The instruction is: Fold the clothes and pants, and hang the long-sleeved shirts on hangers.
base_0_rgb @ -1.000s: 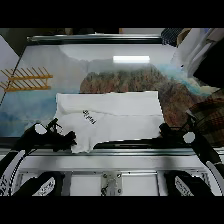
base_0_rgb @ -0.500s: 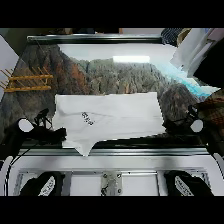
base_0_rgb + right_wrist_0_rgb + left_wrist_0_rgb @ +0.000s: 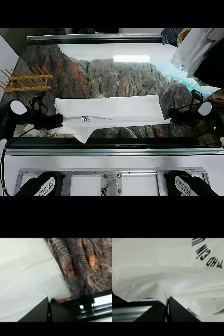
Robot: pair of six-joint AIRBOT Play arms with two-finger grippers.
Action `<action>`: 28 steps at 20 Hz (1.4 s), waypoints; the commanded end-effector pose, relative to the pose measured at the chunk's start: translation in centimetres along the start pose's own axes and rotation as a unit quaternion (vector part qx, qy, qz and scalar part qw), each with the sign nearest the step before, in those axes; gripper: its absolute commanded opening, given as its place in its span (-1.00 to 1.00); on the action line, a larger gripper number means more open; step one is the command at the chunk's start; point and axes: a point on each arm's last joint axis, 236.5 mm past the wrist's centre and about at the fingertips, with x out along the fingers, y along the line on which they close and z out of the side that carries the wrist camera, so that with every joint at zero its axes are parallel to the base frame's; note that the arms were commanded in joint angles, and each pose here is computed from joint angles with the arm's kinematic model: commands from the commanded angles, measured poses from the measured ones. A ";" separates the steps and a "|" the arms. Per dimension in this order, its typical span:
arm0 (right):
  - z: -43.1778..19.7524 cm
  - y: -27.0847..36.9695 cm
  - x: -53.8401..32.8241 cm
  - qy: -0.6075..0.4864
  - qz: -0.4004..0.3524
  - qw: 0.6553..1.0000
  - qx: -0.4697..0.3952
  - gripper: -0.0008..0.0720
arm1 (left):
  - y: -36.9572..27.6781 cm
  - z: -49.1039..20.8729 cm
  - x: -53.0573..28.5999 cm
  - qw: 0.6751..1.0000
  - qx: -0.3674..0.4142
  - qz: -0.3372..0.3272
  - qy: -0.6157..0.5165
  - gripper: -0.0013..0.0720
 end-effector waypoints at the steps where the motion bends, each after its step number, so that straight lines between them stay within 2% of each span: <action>1: 2.7 2.1 0.9 0.008 0.006 1.000 -0.014 -0.95 | -0.1 4.5 0.4 1.000 0.009 0.001 -0.013 -0.94; 10: 10.0 6.8 5.5 -0.040 0.030 0.998 -0.030 -0.95 | 1.1 10.5 5.7 1.000 -0.004 0.004 0.016 -0.95; 15: 11.4 8.8 6.5 -0.064 0.076 0.995 0.002 -0.93 | 1.0 12.1 6.5 1.000 -0.001 0.002 0.019 -0.94; 16: 11.6 9.4 6.3 -0.068 0.089 0.994 0.009 -0.92 | 0.9 12.3 6.5 1.000 -0.001 0.003 0.017 -0.44; 17: 11.8 10.2 6.1 -0.072 0.107 0.992 0.008 -0.77 | 0.8 12.8 6.2 1.000 0.000 0.002 0.009 0.45; 18: 11.9 11.2 5.7 -0.073 0.128 0.989 0.005 -0.03 | 0.6 13.4 5.6 1.000 0.004 0.001 0.000 0.59; 19: 12.1 12.0 5.2 -0.074 0.148 0.986 0.003 0.61 | 0.2 14.3 4.5 1.000 0.009 0.000 -0.010 0.57; 20: 12.5 12.7 4.5 -0.075 0.166 0.983 -0.003 0.74 | -0.2 14.9 3.4 1.000 0.015 -0.002 -0.017 0.57; 24: 13.0 9.4 2.2 -0.041 0.169 0.984 -0.038 0.71 | -2.5 15.3 -1.0 0.998 0.043 -0.006 -0.039 0.57; 25: 12.7 7.6 2.4 -0.025 0.164 0.985 -0.042 0.71 | -3.1 15.1 -1.5 0.998 0.050 -0.007 -0.048 0.50; 26: 12.2 5.8 2.7 -0.004 0.160 0.986 -0.042 0.71 | -3.8 14.9 -1.8 0.997 0.057 -0.009 -0.056 -0.05; 27: 11.6 3.9 3.3 0.021 0.157 0.987 -0.038 0.71 | -4.7 14.5 -1.7 0.996 0.067 -0.011 -0.066 -0.79; 28: 11.1 2.4 4.1 0.043 0.156 0.986 -0.032 0.71 | -5.7 14.0 -1.5 0.994 0.078 -0.013 -0.075 -0.94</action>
